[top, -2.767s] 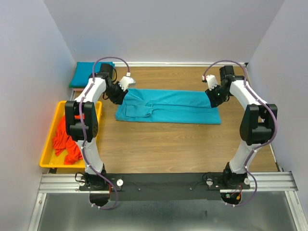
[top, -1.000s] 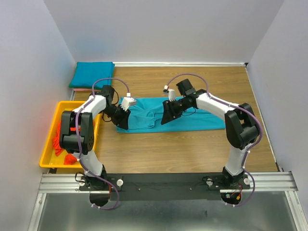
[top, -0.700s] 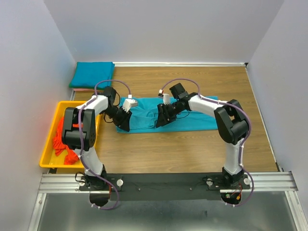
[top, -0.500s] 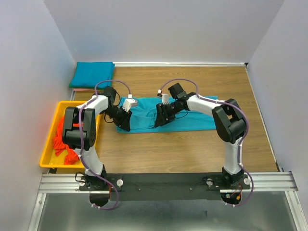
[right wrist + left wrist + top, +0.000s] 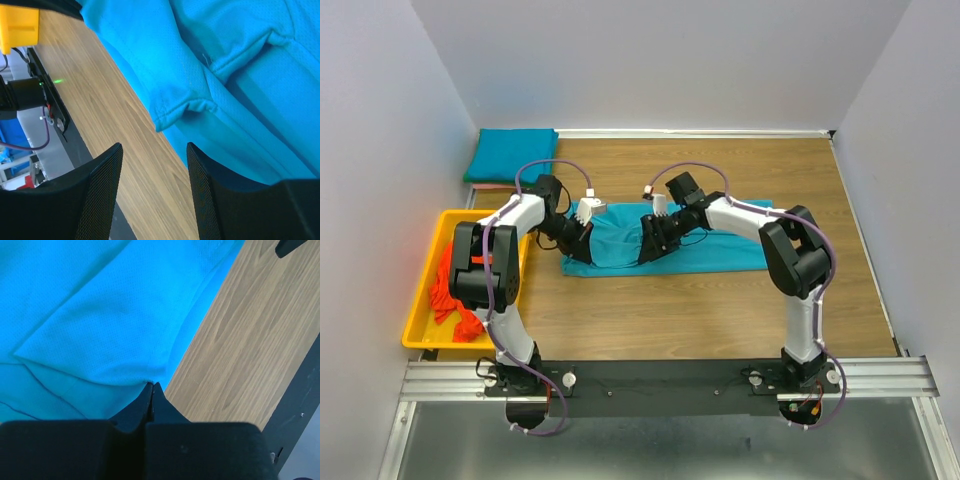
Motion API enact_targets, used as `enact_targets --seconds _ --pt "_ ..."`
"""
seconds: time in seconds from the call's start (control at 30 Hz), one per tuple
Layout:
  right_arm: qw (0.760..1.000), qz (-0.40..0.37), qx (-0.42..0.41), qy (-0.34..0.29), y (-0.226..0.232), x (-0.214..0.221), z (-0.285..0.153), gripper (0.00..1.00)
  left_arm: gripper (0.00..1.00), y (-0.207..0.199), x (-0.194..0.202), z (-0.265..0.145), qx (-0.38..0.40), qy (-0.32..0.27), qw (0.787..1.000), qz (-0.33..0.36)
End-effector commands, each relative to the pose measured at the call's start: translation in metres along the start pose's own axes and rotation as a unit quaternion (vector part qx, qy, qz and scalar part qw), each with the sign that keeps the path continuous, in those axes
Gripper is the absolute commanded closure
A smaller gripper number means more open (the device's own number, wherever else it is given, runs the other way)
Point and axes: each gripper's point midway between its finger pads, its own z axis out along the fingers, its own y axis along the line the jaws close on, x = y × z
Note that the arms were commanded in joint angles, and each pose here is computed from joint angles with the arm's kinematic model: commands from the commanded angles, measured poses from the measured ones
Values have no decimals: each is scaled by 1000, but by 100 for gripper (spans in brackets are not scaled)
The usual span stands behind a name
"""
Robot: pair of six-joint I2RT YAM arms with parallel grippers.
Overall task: Fold and stack the t-shirts
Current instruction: Fold the tshirt
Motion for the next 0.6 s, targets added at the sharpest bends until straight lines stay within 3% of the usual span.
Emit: enact_targets --seconds 0.0,0.33,0.57 --pt "999 -22 25 -20 -6 1 -20 39 100 -3 -21 -2 13 -27 999 14" --pt "988 6 148 -37 -80 34 -90 45 100 14 -85 -22 -2 -82 995 53" --pt "984 -3 176 -30 -89 44 -114 45 100 40 -112 -12 2 -111 993 32"
